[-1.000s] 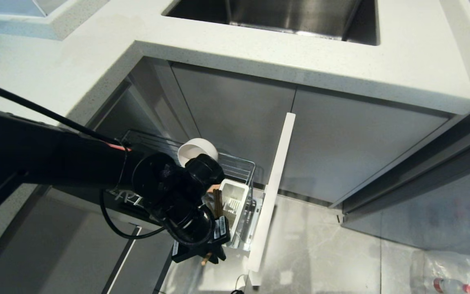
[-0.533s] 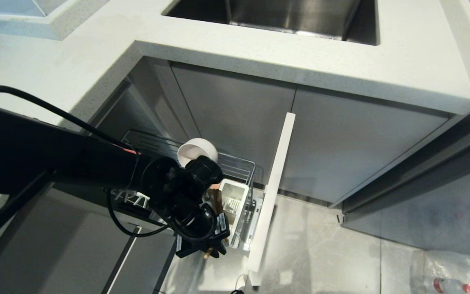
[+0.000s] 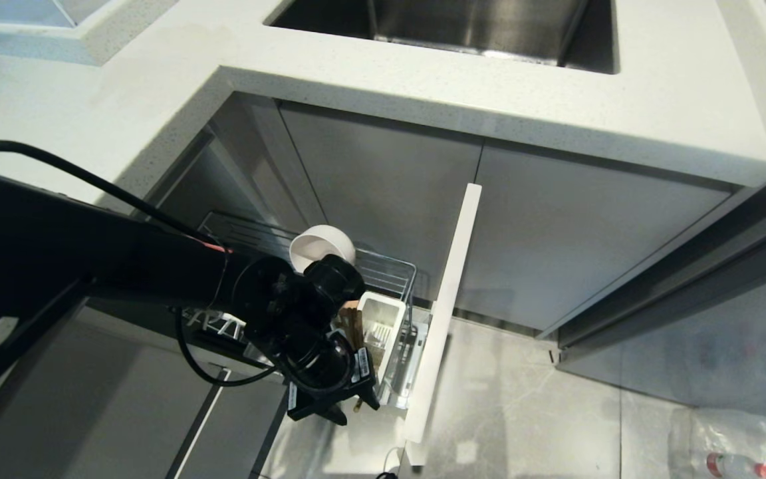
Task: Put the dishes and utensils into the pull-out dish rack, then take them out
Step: Pick up the chopsticks and place it in the cupboard
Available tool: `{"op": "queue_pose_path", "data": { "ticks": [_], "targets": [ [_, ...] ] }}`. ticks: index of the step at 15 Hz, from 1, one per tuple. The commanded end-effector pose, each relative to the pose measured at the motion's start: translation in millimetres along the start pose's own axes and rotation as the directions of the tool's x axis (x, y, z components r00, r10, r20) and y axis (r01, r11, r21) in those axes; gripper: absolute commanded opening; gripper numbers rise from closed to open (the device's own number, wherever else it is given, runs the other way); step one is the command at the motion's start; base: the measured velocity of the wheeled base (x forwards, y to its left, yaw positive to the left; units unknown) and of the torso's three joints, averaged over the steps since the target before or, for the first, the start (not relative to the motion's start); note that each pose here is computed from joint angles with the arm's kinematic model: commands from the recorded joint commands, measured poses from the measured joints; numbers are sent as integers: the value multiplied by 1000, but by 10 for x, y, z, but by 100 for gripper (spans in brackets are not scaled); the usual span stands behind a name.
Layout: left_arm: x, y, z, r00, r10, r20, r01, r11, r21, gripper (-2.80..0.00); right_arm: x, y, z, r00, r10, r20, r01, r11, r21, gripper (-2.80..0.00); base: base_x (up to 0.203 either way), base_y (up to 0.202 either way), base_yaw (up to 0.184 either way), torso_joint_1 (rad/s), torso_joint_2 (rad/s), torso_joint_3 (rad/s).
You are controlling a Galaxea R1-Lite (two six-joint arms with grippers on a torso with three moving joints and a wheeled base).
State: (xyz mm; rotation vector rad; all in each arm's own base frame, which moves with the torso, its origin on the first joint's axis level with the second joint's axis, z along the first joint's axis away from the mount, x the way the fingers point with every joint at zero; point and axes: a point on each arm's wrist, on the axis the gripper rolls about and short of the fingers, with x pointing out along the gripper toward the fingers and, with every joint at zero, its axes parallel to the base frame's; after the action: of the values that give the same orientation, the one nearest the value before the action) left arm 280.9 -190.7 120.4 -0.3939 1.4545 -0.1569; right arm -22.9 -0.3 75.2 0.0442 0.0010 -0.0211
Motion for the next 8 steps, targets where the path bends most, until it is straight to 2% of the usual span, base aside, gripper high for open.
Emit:
{"op": "queue_pose_path", "data": {
  "ticks": [1,5,8],
  "targets": [
    [-40,-6,-4,1000,-7,7,7,1000,-3,0,2,0,-4,1000,-1,-3,1,1000,0,-280,0,0,0,0,0,0],
    [-144,-17,-30,999,-26,27,26,1000,3,0,2,0,-5,1000,-1,-3,1,1000,0,-280,0,0,0,0,0,0],
    [-362,-36,-84,995,-68,70,67,998,19,0,2,0,-5,1000,-1,-3,1,1000,0,-280,0,0,0,0,0,0]
  ]
}}
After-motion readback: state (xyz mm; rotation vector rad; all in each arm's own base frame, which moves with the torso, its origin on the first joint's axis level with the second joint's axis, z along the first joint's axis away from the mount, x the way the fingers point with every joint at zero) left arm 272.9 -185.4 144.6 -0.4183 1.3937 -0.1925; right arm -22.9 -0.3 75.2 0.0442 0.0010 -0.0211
